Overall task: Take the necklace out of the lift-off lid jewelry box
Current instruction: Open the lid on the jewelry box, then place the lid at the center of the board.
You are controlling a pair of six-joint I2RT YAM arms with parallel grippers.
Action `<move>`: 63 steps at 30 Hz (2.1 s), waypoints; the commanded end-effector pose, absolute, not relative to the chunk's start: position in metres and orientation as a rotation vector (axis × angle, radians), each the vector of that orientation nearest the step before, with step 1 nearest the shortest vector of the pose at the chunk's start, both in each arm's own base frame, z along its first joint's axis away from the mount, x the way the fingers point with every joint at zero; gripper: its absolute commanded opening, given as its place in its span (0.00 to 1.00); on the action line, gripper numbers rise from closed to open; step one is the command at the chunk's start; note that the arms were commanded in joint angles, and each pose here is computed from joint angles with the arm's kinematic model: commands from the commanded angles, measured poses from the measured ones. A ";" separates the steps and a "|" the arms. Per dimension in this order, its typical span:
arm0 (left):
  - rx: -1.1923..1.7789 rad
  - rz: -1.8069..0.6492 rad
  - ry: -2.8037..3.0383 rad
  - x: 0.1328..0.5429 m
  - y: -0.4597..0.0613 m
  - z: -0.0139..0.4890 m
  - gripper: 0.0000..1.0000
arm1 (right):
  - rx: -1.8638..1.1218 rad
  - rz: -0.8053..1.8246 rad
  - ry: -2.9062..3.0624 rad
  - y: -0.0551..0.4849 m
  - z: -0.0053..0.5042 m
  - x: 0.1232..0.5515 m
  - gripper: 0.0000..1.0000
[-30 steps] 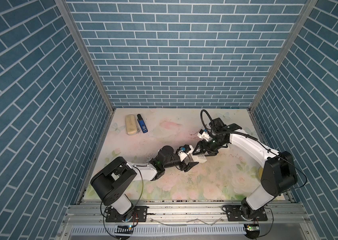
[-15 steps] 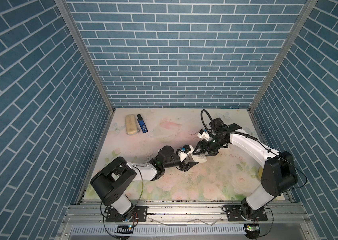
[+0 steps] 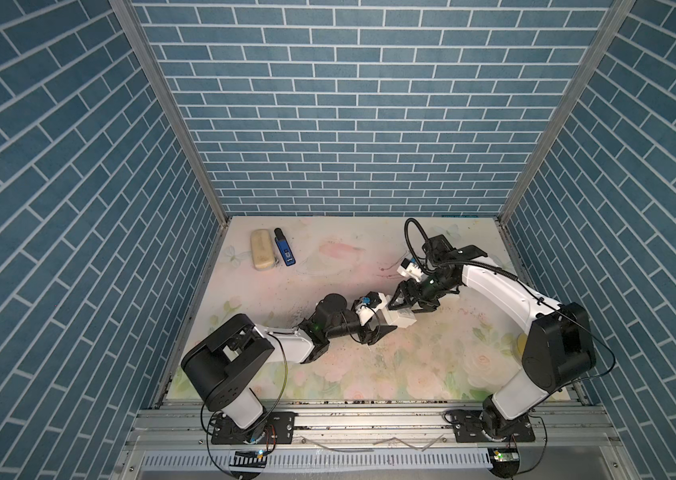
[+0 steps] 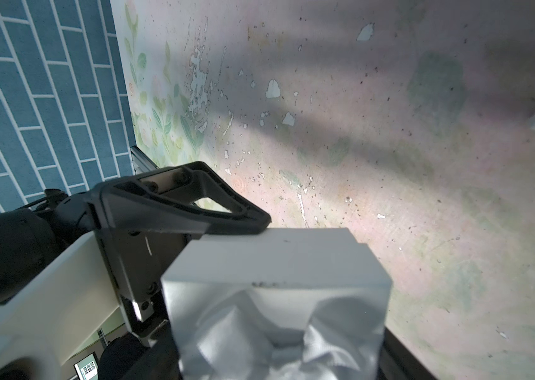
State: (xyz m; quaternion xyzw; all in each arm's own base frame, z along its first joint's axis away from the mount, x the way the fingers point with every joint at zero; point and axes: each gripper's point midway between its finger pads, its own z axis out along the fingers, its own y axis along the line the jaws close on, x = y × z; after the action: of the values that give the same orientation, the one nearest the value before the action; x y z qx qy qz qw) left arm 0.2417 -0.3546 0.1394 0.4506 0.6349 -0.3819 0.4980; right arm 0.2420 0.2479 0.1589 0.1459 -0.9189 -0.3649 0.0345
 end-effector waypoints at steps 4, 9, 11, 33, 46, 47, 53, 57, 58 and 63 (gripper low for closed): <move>1.046 -0.907 1.515 0.245 -0.350 0.143 0.56 | 0.472 -1.092 -2.876 0.235 0.173 0.245 0.76; 1.012 -0.913 1.513 0.248 -0.345 0.141 0.56 | 0.448 -1.069 -2.911 0.228 0.174 0.250 0.76; 1.003 -0.916 1.510 0.248 -0.344 0.141 0.56 | 0.440 -1.063 -2.922 0.226 0.175 0.251 0.76; 0.985 -0.893 1.523 0.247 -0.334 0.133 0.56 | 0.139 -0.468 -3.074 0.136 0.060 0.244 0.75; 0.998 -0.877 1.504 0.250 -0.337 0.144 0.56 | 0.166 -0.604 -3.158 0.146 0.098 0.250 0.80; 1.000 -0.877 1.499 0.250 -0.337 0.147 0.56 | 0.166 -0.671 -3.163 0.152 0.106 0.250 0.78; 1.027 -0.868 1.487 0.249 -0.339 0.156 0.56 | 0.179 -1.022 -3.142 0.193 0.151 0.252 0.68; 1.030 -0.873 1.480 0.249 -0.340 0.159 0.56 | 0.243 -1.122 -3.095 0.216 0.161 0.252 0.65; 1.029 -0.873 1.481 0.250 -0.340 0.159 0.55 | 0.262 -1.148 -3.081 0.222 0.163 0.253 0.64; 1.039 -0.890 1.476 0.248 -0.342 0.162 0.55 | 0.337 -1.162 -3.018 0.239 0.159 0.256 0.56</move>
State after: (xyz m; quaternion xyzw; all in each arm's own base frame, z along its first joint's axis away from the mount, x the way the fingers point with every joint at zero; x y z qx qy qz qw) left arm 0.2465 -0.3391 0.1482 0.4299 0.6340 -0.3689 0.5264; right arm 0.2533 0.2261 0.1536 0.0962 -0.9350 -0.3347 -0.0668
